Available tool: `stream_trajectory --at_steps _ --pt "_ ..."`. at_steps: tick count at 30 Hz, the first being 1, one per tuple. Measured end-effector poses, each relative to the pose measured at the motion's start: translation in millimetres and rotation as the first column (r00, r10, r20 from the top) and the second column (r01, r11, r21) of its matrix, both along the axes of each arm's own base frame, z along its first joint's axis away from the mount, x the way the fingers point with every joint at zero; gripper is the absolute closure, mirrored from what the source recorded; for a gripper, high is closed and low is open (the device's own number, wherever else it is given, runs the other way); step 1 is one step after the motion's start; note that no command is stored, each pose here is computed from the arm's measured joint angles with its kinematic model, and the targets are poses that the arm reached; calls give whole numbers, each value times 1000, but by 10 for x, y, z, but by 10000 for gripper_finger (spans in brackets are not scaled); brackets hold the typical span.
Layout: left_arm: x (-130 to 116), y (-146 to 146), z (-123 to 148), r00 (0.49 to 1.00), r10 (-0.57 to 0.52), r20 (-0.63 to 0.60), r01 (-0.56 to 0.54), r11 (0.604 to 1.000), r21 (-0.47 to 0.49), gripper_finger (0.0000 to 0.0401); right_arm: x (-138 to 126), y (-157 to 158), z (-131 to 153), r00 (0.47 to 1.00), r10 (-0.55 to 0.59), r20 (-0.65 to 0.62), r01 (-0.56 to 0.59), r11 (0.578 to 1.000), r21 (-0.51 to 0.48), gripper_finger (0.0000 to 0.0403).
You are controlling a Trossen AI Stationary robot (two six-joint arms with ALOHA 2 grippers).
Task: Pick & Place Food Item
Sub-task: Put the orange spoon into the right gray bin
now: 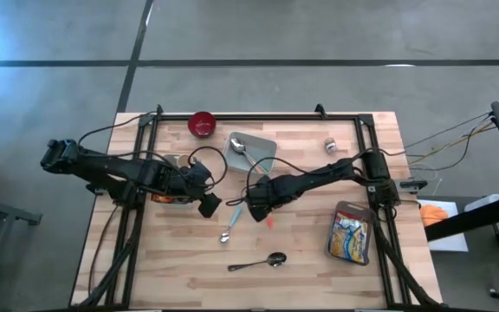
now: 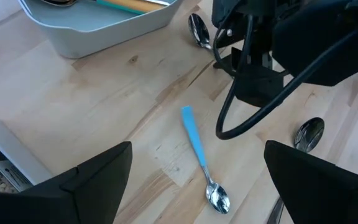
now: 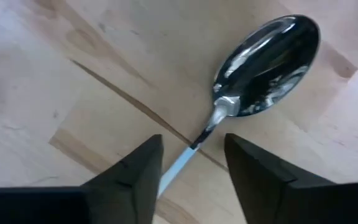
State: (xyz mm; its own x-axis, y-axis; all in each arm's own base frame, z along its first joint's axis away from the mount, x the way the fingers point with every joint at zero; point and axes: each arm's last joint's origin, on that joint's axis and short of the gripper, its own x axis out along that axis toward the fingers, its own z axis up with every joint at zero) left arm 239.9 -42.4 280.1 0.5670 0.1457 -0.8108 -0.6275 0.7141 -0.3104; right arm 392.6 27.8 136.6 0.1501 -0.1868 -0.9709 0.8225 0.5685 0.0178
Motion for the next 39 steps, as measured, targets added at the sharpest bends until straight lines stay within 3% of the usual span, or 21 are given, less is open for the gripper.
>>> stream_trajectory --at_steps 14,22,33,39 --pt "0 -1 -2 1000 0 0 0 1000 0 30 -99 -26 -207 999 31 16 -31 999 17 385" --pt "-1 -1 -3 1000 -16 -4 16 1000 11 30 -139 82 -149 991 134 1 -133 989 -67 389" --pt "-2 -1 -2 1000 -16 -4 16 1000 11 29 -263 152 313 977 197 83 -186 975 -122 391" --pt "-2 -1 -2 1000 -17 -4 17 1000 11 29 -315 155 563 950 288 119 -262 946 -192 391"
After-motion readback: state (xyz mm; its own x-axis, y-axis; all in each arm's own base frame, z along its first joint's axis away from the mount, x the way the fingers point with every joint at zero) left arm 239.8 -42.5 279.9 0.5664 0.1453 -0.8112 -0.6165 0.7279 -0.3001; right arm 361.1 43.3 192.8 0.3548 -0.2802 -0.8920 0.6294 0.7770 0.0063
